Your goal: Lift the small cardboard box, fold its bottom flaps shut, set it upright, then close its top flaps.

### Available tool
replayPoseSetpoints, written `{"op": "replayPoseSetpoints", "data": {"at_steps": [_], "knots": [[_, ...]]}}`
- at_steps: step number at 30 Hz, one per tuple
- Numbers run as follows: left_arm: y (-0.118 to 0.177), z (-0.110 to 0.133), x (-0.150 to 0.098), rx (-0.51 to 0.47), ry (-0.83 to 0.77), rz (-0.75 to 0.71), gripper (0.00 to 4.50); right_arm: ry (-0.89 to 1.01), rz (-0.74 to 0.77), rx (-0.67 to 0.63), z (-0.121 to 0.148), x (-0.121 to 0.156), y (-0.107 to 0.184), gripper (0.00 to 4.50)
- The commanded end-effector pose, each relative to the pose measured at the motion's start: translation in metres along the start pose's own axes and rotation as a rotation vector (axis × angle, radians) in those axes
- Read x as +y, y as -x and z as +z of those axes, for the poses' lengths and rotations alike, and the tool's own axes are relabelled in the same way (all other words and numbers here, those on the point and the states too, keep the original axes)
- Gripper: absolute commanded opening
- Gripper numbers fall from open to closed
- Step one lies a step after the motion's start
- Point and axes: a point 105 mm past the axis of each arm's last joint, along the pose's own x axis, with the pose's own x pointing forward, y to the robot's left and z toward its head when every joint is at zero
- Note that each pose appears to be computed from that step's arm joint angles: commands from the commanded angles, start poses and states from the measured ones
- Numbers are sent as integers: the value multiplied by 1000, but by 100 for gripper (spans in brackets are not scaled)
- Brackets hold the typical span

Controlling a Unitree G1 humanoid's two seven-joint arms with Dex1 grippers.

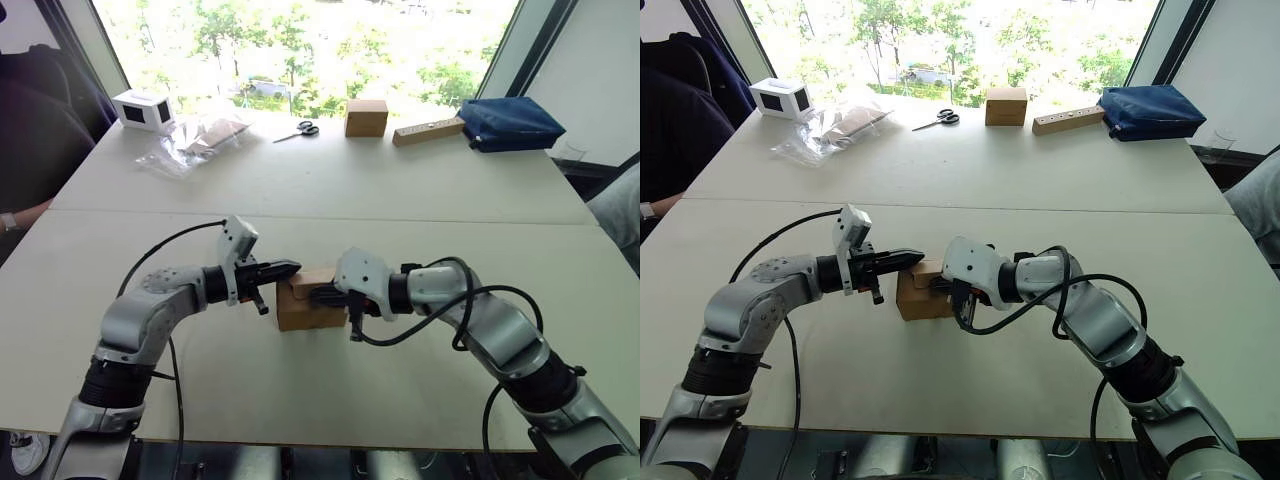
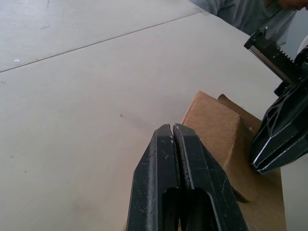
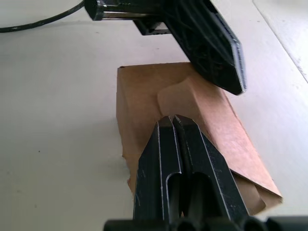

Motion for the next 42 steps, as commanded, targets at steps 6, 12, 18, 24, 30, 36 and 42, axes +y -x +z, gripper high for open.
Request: {"op": "replayPoseSetpoints", "data": {"at_steps": [6, 12, 18, 24, 30, 36, 42], "knots": [[-2, 6, -4, -22, -2, -4, 4, 36, 7, -29, 9, 2, 0, 0], [-4, 6, -8, -23, 7, -19, 4, 64, -25, 25, -3, -4, -5, 0], [-3, 5, -10, -15, 7, -25, 4, 80, -49, 37, -6, -10, -8, 0], [-3, 2, -11, 9, -18, -31, 4, 69, -38, 15, -1, -9, -6, 0], [-3, 4, -11, 21, -73, -35, 4, -2, 24, -70, 14, 0, 8, 0], [-2, 0, -16, 79, -187, -59, 4, -95, -29, -96, 12, -13, 23, 0], [-3, -1, -15, 94, -260, -45, 4, -120, -100, -102, 10, -28, 25, 0]]}}
